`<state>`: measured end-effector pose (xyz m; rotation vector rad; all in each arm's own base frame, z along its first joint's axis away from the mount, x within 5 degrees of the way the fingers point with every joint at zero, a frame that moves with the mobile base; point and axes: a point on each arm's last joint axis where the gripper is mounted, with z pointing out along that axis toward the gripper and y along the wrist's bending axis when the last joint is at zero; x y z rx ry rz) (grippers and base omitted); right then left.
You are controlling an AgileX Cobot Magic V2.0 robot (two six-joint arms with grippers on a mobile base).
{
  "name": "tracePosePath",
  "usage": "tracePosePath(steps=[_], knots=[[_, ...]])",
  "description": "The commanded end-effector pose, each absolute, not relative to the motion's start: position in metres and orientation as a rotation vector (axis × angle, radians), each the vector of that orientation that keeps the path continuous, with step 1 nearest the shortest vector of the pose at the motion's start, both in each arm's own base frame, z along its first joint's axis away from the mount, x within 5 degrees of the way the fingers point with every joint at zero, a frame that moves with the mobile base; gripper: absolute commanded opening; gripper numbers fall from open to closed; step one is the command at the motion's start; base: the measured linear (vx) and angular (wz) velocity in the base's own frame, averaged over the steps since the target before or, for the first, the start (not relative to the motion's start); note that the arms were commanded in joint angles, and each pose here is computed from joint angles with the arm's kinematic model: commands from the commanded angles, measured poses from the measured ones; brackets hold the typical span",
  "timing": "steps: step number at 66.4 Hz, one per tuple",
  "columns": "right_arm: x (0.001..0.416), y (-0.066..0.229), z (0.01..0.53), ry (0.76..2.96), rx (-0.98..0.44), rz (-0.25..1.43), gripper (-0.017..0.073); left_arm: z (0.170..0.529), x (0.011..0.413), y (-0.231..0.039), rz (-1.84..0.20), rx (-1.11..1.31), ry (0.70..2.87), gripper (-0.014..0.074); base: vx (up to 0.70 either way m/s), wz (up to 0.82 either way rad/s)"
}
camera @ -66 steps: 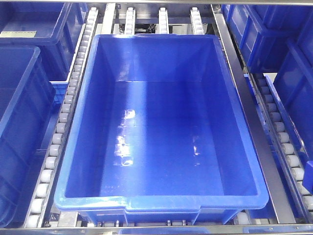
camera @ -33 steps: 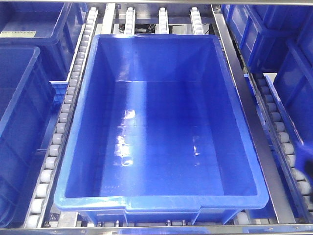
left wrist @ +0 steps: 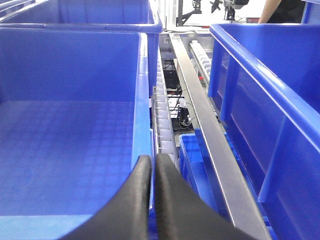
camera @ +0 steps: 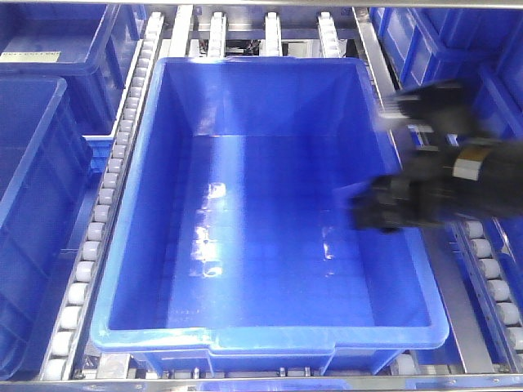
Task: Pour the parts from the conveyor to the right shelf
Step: 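Move the right gripper with the part down into the blue bin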
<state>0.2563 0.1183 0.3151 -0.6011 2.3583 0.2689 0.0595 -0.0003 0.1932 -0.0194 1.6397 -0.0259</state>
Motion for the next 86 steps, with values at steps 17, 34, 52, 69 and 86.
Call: tracePosePath(steps=[17,34,52,69,86], knots=[[0.330,0.171,0.309,2.414,-0.658,0.291,-0.0004,0.206,0.060,0.000,-0.038,-0.033,1.559,-0.0006,0.00,0.00],[0.368,0.191,0.274,2.565,-0.727,0.249,-0.0004,0.206,0.060,0.000,-0.038,-0.033,1.559,-0.0006,0.00,0.00],[0.389,0.201,0.235,2.639,-0.740,0.239,0.0000,0.206,0.060,0.000,-0.038,-0.033,1.559,-0.0006,0.00,0.00],[0.392,0.202,0.223,2.662,-0.745,0.233,0.0121,0.206,0.060,0.000,-0.038,-0.033,1.559,-0.0006,0.00,0.00],[0.393,0.203,0.232,2.625,-0.733,0.241,0.0519,0.206,0.060,0.000,-0.038,-0.033,1.559,-0.0006,0.00,0.00]])
